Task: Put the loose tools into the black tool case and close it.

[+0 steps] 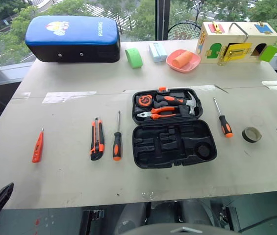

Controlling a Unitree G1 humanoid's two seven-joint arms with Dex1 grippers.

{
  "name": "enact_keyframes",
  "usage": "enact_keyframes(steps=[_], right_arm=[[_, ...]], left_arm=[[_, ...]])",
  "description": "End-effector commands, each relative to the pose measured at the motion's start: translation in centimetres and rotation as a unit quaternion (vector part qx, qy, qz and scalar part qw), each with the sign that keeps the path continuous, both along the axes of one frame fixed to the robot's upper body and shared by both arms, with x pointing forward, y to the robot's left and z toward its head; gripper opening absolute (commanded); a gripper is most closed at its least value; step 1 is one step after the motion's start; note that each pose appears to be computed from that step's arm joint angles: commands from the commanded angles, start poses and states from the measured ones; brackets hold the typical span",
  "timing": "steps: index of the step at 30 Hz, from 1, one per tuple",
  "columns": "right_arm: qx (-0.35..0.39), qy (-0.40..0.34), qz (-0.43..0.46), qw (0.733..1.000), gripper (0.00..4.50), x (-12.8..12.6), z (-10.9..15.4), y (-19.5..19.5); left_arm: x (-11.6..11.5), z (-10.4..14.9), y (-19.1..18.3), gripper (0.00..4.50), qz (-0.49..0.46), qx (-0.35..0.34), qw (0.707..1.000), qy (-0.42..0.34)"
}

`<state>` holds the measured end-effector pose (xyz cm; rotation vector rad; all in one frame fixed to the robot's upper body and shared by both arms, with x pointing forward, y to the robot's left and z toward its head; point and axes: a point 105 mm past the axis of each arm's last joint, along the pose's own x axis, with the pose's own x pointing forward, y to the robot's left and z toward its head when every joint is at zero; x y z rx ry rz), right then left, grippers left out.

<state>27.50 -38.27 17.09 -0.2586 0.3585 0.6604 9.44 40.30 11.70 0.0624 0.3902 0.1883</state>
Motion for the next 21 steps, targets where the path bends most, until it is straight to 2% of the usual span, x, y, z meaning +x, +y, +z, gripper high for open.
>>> enact_keyframes(steps=[1, 11, 17, 21], right_arm=[[-0.009, -0.016, 0.001, 1.0, 4.5, 0.1, 0.8, -0.3], [-0.02, -0.038, -0.013, 0.999, 4.5, 0.4, 0.8, -0.9], [-0.008, -0.029, -0.019, 0.999, 4.5, 0.2, 0.8, -1.1], [-0.01, -0.029, -0.009, 0.999, 4.5, 0.1, 1.0, -0.9]], left_arm=[[0.0, 0.4, 0.5, 4.45, -0.007, 0.013, 1.0, 0.002], [0.2, -0.9, 3.1, 4.45, -0.003, 0.005, 1.0, 0.017], [-0.8, -3.2, 6.8, 4.45, 0.01, -0.003, 1.0, 0.025], [-0.7, -3.8, 7.0, 4.45, -0.018, -0.008, 1.0, 0.017]])
